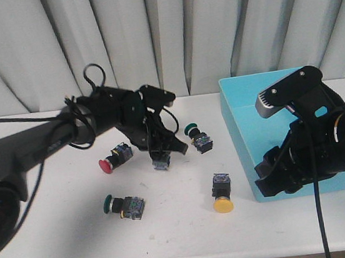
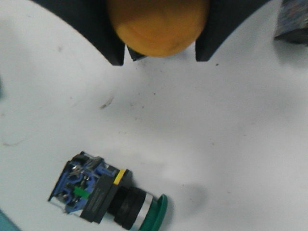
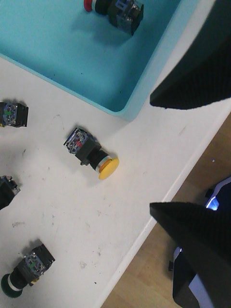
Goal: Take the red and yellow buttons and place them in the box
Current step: 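Grasp the yellow button near the middle with the left gripper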
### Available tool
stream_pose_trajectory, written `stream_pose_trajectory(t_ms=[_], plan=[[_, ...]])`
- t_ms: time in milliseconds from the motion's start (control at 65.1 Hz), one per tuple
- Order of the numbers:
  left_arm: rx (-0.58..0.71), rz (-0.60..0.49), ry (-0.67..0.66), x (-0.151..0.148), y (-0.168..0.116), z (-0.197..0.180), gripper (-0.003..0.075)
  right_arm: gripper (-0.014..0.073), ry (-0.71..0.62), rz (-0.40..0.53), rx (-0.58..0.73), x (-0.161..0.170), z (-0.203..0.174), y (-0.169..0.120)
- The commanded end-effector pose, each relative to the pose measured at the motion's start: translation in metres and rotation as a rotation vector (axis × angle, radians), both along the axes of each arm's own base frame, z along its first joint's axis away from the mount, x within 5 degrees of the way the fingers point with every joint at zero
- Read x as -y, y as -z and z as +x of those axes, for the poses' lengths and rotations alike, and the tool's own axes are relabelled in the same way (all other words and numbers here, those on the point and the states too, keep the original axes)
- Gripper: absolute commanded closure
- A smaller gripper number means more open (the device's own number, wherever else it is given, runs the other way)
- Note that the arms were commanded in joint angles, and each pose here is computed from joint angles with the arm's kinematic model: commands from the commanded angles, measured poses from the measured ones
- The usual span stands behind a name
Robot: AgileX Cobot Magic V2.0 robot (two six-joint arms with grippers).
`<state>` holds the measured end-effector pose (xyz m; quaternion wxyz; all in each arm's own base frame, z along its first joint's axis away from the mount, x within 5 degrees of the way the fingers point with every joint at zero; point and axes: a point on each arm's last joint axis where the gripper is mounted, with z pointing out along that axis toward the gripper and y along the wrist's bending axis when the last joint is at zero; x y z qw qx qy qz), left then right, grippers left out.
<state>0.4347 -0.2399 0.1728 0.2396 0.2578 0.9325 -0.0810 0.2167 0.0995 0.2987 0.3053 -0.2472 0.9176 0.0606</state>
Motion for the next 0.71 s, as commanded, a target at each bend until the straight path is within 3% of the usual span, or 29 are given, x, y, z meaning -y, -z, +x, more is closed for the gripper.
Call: stream_pose_trajectory(t_ms=[0,184,338,553,691], plan=[[0.158,-0.090,-0.009,-0.008,-0.086,-0.009,0.0525,0.0183,-0.004,0.031,0.094,0.000,0.001,-0.016],[0.191,-0.077,-0.006,-0.039,-0.148,-0.030,0.0525,0.0183,-0.013,-0.015,0.093,0.003,0.001,-0.015],[0.225,-0.072,-0.033,-0.072,-0.178,-0.052,0.0525,0.0183,-0.016,-0.035,0.092,0.004,0.001,-0.014],[0.263,-0.107,-0.069,-0.100,-0.170,-0.099,0.0525,0.0183,-0.018,-0.042,0.096,0.004,0.001,-0.014],[0.237,-0.222,-0.084,-0.104,-0.152,-0.129,0.0522,0.0183,-0.020,-0.044,0.096,0.004,0.001,-0.014]])
